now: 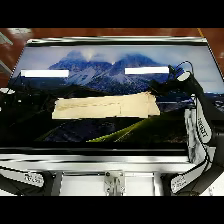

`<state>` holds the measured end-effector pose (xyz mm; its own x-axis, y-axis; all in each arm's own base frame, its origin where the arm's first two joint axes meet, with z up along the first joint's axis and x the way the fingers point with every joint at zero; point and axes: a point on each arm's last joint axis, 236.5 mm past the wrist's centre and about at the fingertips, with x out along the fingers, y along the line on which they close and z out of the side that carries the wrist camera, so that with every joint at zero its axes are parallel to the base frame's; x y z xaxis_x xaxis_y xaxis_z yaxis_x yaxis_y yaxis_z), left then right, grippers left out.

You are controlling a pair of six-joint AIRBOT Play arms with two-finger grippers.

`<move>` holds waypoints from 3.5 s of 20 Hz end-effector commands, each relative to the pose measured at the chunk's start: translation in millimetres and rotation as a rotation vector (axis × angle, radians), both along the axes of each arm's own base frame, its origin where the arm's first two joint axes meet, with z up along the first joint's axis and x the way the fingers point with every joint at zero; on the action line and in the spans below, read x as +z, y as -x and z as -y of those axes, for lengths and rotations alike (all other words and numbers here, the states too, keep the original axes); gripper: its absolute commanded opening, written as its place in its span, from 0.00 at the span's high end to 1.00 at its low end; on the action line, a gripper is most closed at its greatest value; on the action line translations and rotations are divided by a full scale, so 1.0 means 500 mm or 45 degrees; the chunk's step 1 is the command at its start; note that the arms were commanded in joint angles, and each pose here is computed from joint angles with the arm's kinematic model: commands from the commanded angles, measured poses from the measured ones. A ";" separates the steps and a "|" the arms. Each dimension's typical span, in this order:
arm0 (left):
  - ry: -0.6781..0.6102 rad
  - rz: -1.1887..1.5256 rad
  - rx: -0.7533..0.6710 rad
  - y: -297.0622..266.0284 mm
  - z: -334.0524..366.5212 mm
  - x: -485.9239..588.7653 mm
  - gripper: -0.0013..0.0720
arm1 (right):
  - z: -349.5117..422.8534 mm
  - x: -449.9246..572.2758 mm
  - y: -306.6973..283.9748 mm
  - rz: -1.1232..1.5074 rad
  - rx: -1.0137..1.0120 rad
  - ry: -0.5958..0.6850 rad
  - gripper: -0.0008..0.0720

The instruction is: Fold the shirts.

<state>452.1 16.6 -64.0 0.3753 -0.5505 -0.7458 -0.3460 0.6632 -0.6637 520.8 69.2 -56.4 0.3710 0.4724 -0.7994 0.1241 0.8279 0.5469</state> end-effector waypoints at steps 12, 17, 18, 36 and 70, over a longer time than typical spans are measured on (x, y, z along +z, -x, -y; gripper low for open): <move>-0.186 0.164 -0.120 0.041 -0.062 0.236 0.40 | 0.080 -0.097 0.151 -0.447 0.084 -0.037 0.05; -0.210 0.248 -0.227 0.047 0.017 0.294 0.40 | 0.000 -0.132 0.119 -0.420 0.079 -0.172 0.06; -0.207 0.252 -0.259 0.047 0.038 0.294 0.40 | -0.016 -0.130 0.112 -0.403 0.082 -0.203 0.06; -0.022 0.338 -0.768 0.089 0.717 0.065 0.93 | -0.040 0.385 0.322 -0.088 0.325 -0.051 0.90; -0.047 1.053 -0.174 0.075 0.125 0.671 0.94 | -0.675 0.041 0.287 -0.296 0.400 -0.431 0.55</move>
<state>437.7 -47.5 271.4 0.7664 -0.6003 -0.2285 0.3138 0.6603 -0.6823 373.8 368.0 -22.6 0.0050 0.6813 -0.7320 -0.0940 0.7290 0.6780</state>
